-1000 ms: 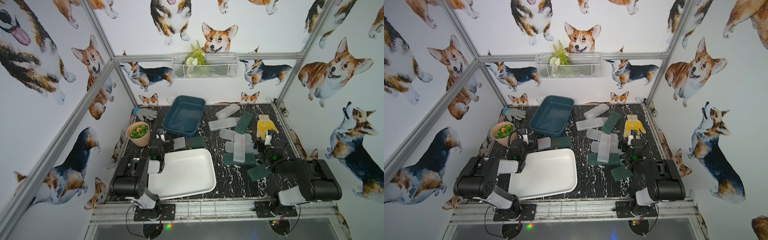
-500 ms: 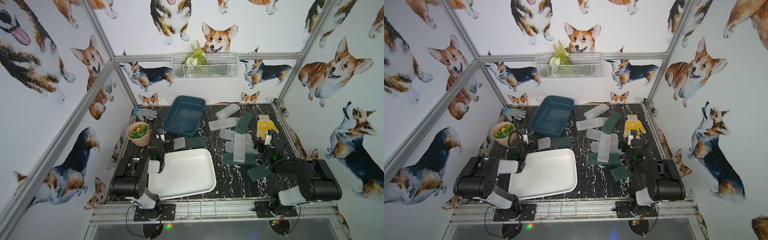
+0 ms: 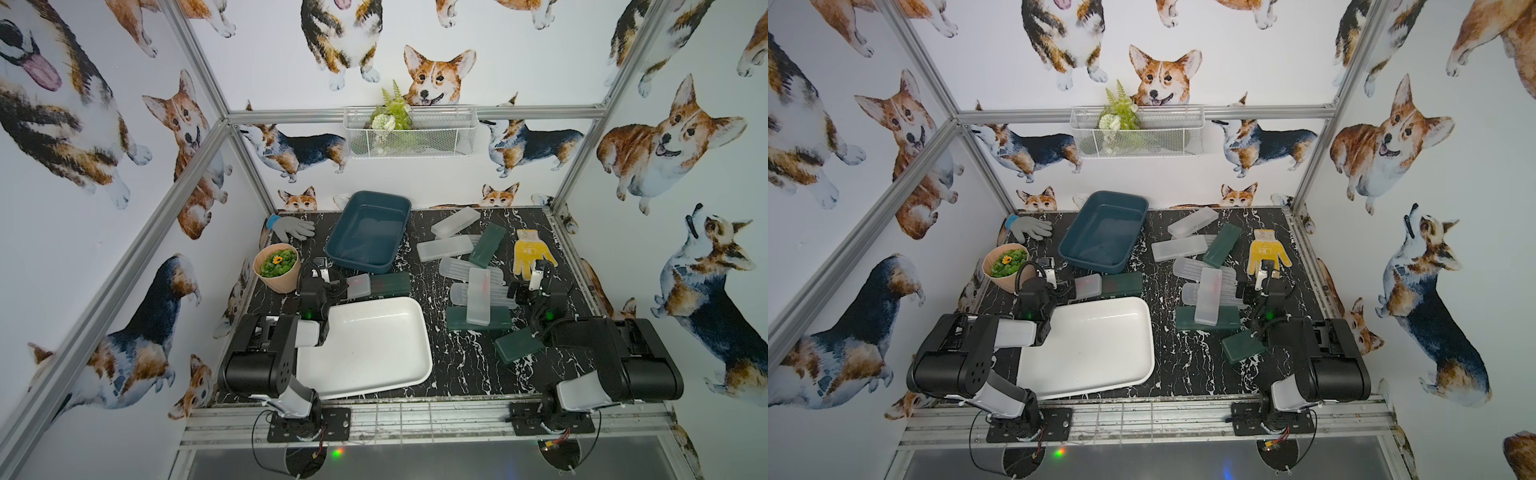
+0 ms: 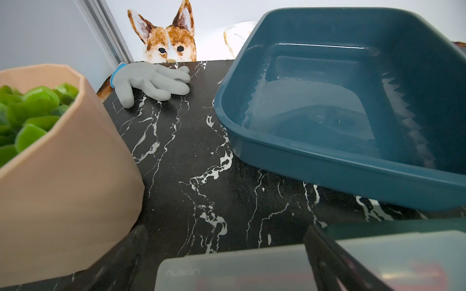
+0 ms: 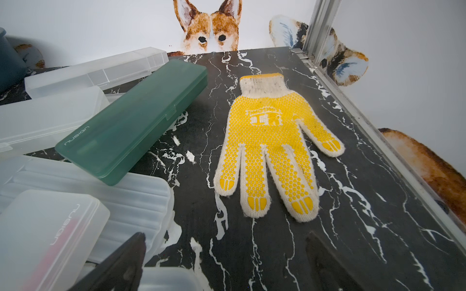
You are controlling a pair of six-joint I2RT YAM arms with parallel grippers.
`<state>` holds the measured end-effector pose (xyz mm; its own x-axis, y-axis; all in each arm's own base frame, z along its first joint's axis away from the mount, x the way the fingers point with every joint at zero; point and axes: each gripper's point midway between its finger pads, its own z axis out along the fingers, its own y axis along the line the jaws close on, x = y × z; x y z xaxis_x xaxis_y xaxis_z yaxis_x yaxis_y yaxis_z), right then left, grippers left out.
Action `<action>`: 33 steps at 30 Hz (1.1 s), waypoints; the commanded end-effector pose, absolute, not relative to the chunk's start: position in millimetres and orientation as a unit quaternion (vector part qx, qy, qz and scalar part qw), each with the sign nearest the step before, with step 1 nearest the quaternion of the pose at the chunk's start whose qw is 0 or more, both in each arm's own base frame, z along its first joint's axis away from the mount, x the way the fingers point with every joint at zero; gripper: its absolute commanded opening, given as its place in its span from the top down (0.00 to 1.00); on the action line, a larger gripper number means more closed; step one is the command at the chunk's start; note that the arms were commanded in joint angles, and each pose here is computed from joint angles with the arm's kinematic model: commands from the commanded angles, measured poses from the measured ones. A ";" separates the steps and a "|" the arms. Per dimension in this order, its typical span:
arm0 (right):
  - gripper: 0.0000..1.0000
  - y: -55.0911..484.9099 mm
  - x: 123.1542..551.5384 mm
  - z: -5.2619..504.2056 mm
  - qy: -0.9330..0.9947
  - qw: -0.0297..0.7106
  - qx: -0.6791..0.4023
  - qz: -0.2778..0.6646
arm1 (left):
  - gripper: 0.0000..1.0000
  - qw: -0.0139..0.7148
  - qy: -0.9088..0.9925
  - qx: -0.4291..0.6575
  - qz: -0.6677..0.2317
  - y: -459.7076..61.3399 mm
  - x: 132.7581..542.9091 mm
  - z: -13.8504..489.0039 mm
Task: Place the pencil cases by color into the storage box
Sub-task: Adjust the storage box at the center of the board.
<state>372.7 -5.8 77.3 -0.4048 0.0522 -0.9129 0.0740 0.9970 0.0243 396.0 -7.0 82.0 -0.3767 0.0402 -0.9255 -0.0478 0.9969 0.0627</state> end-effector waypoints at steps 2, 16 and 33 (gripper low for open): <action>0.00 -6.4 378.5 91.9 0.825 0.563 0.041 -0.009 | 0.00 0.567 0.823 -0.002 0.038 -7.2 400.0 88.5; 0.00 -21.7 383.5 130.2 0.850 0.518 0.092 -0.042 | 0.00 0.548 0.835 -0.010 0.049 -3.3 404.2 112.2; 0.00 -21.2 396.3 197.2 0.882 0.434 0.180 -0.017 | 0.00 0.500 0.865 -0.019 0.037 -11.9 407.0 189.6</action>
<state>409.2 -24.4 212.1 -0.4703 0.2331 -0.8511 0.2867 0.9525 0.1025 413.5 -3.5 196.0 -0.4009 0.0006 -0.9161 -0.1018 0.9938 0.0452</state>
